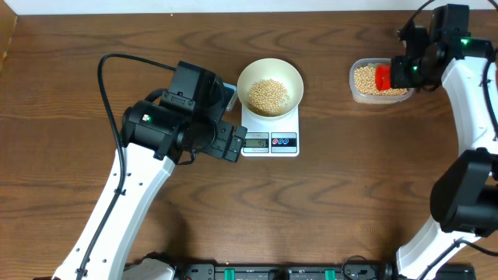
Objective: Scoop item into bowl and weigh 50g on scale
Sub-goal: 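Dip the red scoop into the soybeans with the right gripper, then lift the scoop with the right gripper and carry it over the bowl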
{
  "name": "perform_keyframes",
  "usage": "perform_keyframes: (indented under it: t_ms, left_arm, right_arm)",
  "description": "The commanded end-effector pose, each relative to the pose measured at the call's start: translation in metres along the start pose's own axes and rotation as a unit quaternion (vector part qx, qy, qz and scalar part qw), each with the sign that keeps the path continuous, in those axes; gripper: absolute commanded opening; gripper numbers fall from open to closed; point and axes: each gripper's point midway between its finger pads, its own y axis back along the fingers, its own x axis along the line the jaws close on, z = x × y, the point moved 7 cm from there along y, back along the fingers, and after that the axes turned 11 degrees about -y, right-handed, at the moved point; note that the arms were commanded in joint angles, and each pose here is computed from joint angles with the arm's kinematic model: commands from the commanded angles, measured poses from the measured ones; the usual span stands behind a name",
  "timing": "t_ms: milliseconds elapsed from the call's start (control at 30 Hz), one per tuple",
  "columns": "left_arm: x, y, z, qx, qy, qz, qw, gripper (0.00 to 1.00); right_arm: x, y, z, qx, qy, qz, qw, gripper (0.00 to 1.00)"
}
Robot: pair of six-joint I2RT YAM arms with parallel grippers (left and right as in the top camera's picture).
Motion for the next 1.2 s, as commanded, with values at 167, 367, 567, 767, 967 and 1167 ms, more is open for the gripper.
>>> perform_keyframes:
  t_ms: [167, 367, 567, 767, 967, 1167]
  left_arm:
    - [0.000, 0.000, -0.003, 0.004, -0.007, 0.004, 1.000, 0.98]
    - [0.000, 0.000, -0.003, 0.004, -0.007, 0.004, 1.000, 0.98]
    - [0.000, 0.000, -0.003, 0.004, -0.007, 0.004, 1.000, 0.98]
    - [0.000, 0.000, -0.003, 0.004, -0.007, 0.004, 1.000, 0.98]
    - [0.000, 0.000, -0.003, 0.004, -0.007, 0.004, 1.000, 0.98]
    - [0.000, 0.000, -0.003, 0.004, -0.007, 0.004, 1.000, 0.98]
  right_arm:
    - [0.006, -0.017, 0.000, 0.018, -0.018, 0.066, 0.997, 0.01]
    - [0.001, -0.014, 0.007, -0.001, -0.047, 0.088, 0.995, 0.01]
    - [-0.017, -0.007, 0.009, -0.007, -0.081, 0.122, 0.989, 0.01]
    - [-0.034, 0.003, 0.010, -0.016, -0.109, 0.173, 0.979, 0.01]
    - [-0.042, 0.013, 0.010, -0.023, -0.121, 0.233, 0.965, 0.01]
    - [-0.036, 0.025, 0.011, -0.034, -0.105, 0.314, 0.943, 0.01]
